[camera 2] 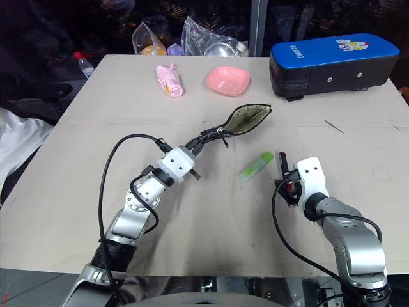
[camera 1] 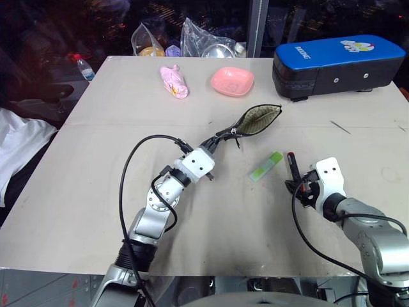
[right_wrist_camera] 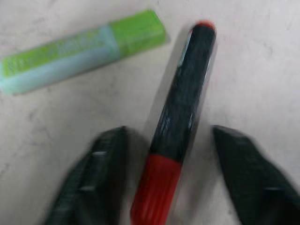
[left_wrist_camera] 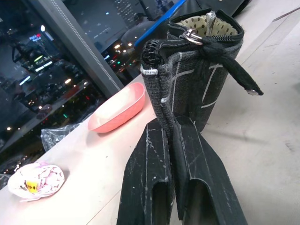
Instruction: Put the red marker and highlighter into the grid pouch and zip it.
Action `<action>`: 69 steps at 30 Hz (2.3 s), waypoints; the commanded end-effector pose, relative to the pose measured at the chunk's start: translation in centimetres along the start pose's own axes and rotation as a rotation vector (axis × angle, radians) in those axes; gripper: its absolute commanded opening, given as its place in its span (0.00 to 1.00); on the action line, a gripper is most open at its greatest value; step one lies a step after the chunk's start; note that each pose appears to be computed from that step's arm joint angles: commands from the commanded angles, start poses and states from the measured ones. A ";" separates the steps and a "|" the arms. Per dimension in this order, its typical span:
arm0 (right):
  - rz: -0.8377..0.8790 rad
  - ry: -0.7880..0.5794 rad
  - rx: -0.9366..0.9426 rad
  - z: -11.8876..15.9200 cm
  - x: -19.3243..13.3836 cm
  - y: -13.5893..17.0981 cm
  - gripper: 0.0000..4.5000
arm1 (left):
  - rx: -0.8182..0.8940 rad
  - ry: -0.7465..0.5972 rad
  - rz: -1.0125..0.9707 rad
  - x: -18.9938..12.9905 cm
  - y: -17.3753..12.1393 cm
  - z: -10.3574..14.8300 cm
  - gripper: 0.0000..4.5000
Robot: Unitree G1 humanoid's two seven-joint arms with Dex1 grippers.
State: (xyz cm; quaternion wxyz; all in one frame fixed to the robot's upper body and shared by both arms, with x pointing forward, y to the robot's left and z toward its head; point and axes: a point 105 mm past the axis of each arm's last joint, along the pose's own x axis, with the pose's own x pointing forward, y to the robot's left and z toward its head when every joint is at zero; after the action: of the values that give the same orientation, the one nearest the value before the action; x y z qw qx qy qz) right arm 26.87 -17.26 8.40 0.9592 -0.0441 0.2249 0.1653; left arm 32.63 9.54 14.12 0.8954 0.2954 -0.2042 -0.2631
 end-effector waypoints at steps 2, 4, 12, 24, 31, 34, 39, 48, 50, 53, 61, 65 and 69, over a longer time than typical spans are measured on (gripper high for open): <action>-0.005 0.003 -0.005 0.6 -1.1 -0.7 0.09 | 0.017 -0.048 0.021 0.2 0.9 1.1 0.00; -0.039 -0.024 -0.038 1.9 -1.5 -2.1 0.07 | 0.016 -0.048 0.021 0.1 0.9 1.1 0.00; 0.040 -0.199 -0.692 10.4 -3.4 -3.5 0.07 | 0.022 -0.071 -0.004 0.5 0.7 1.5 0.00; 0.256 -0.220 -1.393 14.7 0.3 -0.9 0.07 | 0.074 -0.132 -0.064 0.9 -0.1 2.8 0.00; 0.335 -0.282 -1.695 16.0 1.9 0.8 0.07 | 0.125 -0.187 -0.123 1.3 -0.5 3.6 0.00; 0.377 -0.325 -1.764 16.1 2.5 1.7 0.07 | 0.112 -0.195 -0.122 1.4 -0.4 3.7 0.00; 0.422 -0.420 -1.656 16.2 3.3 3.0 0.07 | 0.062 -0.203 -0.103 1.6 -0.3 3.9 0.00; 0.400 -0.466 -1.361 18.5 0.9 1.5 0.98 | -0.083 -0.135 -0.040 1.5 0.2 2.8 0.00; 0.422 -0.490 -1.219 19.7 -0.6 1.1 0.98 | -0.094 -0.118 -0.028 1.3 0.5 2.4 0.00; 0.507 -0.442 -1.024 19.0 -1.7 1.3 0.98 | -0.095 -0.109 -0.023 1.3 0.8 2.1 0.00; 0.596 -0.376 -0.579 13.1 -1.7 6.7 0.98 | -0.084 -0.074 0.044 1.0 2.7 1.3 0.00; 0.400 -0.320 -0.399 10.6 0.9 6.5 0.98 | -0.076 -0.051 0.075 0.7 3.7 0.9 0.00; 0.236 -0.226 -0.289 8.3 2.9 6.4 0.98 | -0.066 -0.046 0.075 0.6 4.0 0.7 0.00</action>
State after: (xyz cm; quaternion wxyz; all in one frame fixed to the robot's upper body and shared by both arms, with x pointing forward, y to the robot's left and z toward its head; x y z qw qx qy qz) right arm 30.36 -8.81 14.48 0.9197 -0.1335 0.0933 0.3573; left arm 34.11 11.39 15.91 0.9121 0.2517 -0.2029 -0.2521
